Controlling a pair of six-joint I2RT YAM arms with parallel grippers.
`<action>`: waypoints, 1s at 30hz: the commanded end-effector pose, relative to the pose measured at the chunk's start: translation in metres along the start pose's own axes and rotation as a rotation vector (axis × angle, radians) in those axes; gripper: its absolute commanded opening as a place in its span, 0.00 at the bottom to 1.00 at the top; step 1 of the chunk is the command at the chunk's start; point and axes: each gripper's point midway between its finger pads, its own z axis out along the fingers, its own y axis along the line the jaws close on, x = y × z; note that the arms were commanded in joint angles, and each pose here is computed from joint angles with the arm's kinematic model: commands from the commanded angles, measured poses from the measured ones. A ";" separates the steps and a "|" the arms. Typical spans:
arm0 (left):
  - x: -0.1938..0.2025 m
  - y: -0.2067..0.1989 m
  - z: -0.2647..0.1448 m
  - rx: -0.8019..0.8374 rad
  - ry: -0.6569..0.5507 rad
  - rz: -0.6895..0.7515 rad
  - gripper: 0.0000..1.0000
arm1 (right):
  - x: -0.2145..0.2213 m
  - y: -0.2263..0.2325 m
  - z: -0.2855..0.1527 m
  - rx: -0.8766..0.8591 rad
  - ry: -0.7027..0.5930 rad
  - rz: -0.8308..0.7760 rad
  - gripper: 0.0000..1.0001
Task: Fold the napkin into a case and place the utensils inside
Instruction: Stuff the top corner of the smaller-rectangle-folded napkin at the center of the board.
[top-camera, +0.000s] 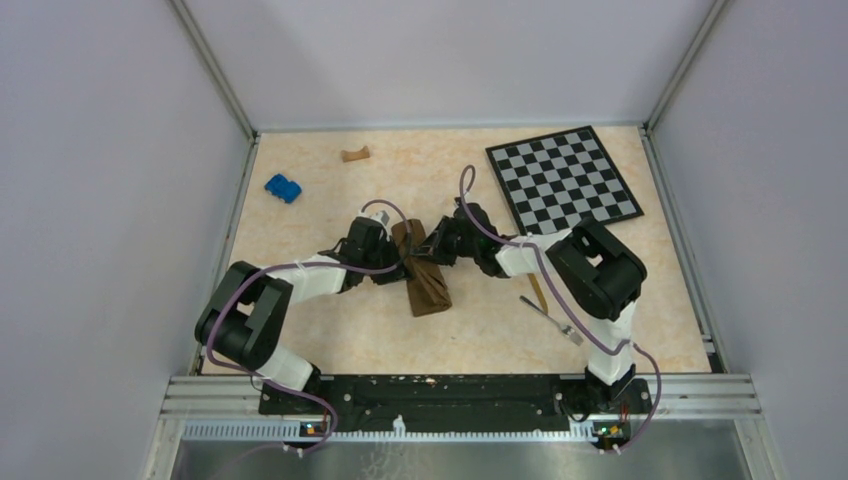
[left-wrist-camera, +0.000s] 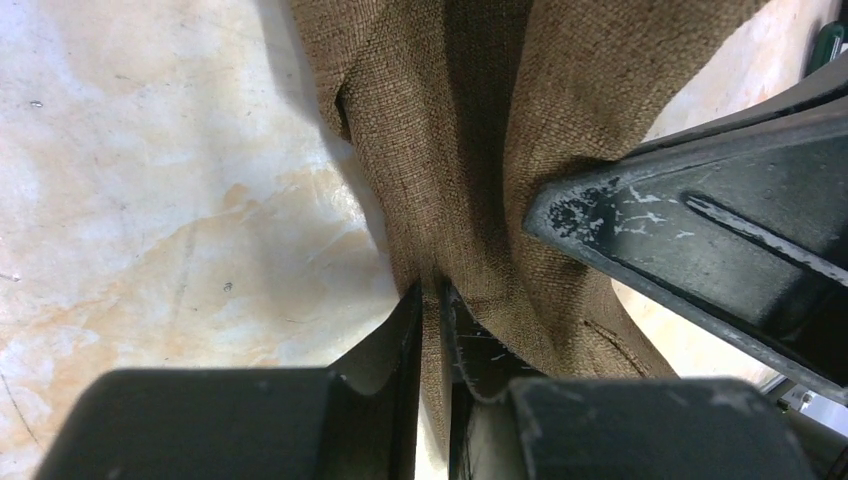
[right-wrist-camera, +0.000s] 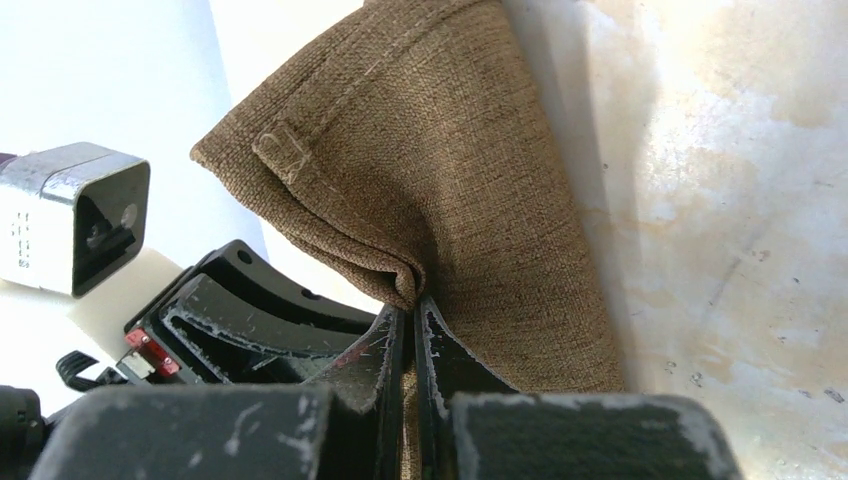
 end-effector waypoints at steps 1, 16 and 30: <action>0.014 0.007 0.004 -0.011 0.028 0.002 0.16 | -0.002 0.019 0.010 -0.043 -0.027 0.001 0.00; 0.013 0.006 0.004 -0.004 0.023 0.014 0.12 | 0.006 0.018 0.022 -0.041 -0.022 0.015 0.00; 0.012 0.013 -0.014 -0.055 0.001 0.027 0.35 | 0.019 -0.016 0.035 0.010 -0.005 -0.005 0.00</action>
